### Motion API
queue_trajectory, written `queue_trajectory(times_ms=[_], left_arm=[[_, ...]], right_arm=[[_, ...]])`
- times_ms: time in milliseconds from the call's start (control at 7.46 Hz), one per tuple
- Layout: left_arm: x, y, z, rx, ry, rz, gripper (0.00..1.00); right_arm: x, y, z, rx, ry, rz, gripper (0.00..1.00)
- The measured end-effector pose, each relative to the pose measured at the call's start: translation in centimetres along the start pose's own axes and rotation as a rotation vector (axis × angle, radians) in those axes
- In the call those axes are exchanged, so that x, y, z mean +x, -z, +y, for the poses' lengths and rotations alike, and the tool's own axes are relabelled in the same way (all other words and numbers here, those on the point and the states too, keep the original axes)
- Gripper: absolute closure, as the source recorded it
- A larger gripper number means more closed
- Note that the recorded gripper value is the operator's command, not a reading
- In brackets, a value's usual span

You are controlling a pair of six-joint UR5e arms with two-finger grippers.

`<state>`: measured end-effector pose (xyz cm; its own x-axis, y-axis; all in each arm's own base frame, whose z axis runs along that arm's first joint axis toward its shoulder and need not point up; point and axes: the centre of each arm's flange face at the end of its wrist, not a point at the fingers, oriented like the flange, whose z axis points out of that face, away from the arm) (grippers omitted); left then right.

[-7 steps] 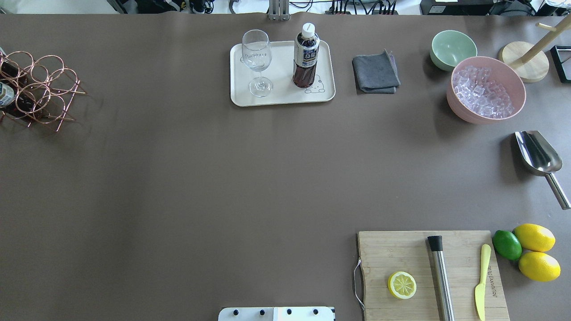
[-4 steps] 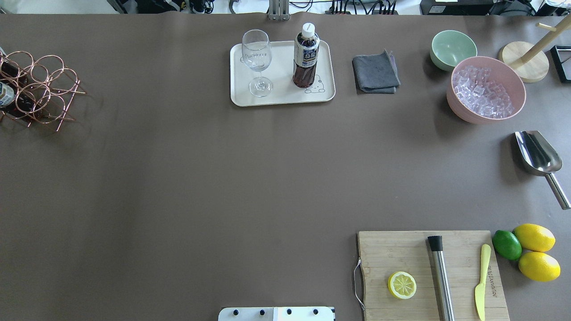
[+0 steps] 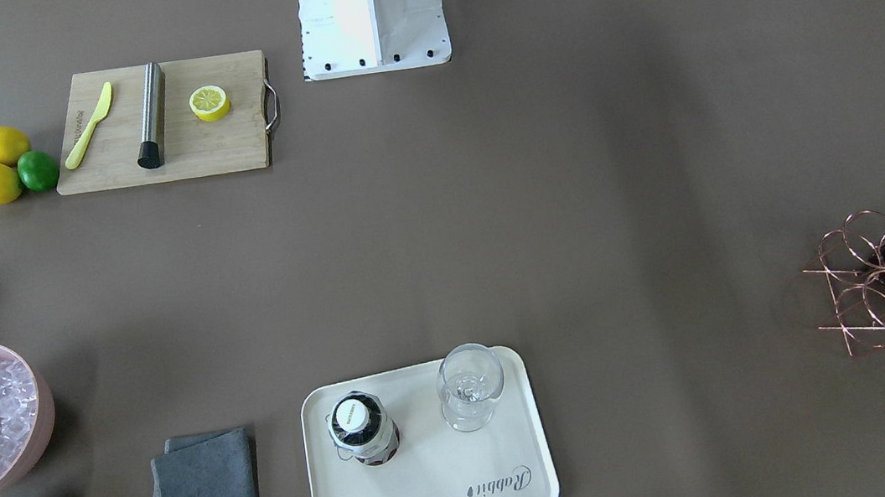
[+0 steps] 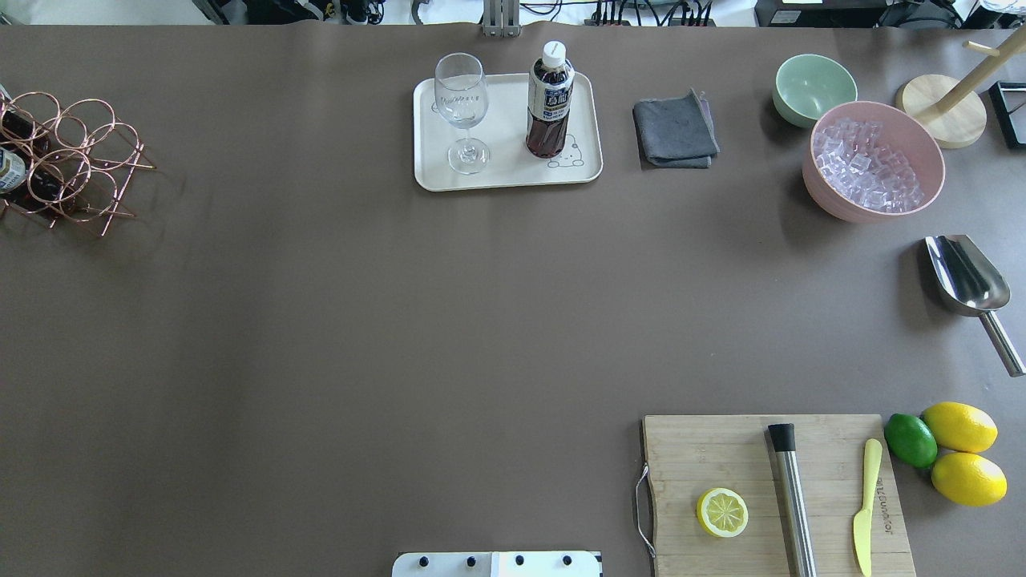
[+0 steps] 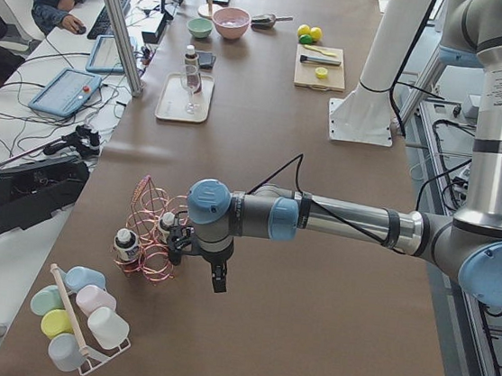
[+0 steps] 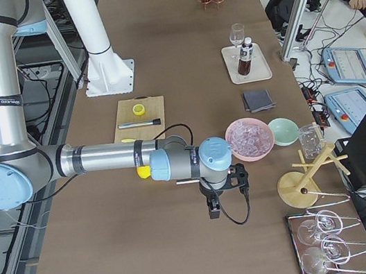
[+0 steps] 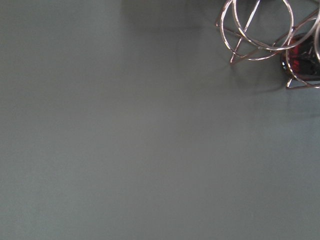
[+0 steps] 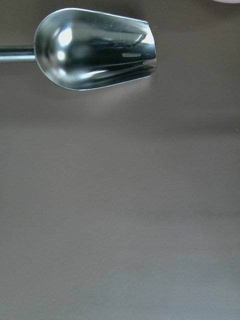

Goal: Take tea from basket to plate

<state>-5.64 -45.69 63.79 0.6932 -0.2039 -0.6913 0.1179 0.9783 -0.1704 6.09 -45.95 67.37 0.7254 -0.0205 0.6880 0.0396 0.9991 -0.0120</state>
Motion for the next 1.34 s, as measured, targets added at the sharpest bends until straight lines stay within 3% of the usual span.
queue_trajectory(times_ms=[402,1340], left_arm=[[0.8,0.4,-0.4,0.025,-0.037,0.011,0.02],[1.7,0.1,-0.6,0.034,-0.293,0.008,0.02]], right_arm=[[-0.2,0.5,-0.1,0.011,0.005,0.009,0.0],[0.4,-0.1,-0.2,-0.002,-0.01,0.019,0.0]])
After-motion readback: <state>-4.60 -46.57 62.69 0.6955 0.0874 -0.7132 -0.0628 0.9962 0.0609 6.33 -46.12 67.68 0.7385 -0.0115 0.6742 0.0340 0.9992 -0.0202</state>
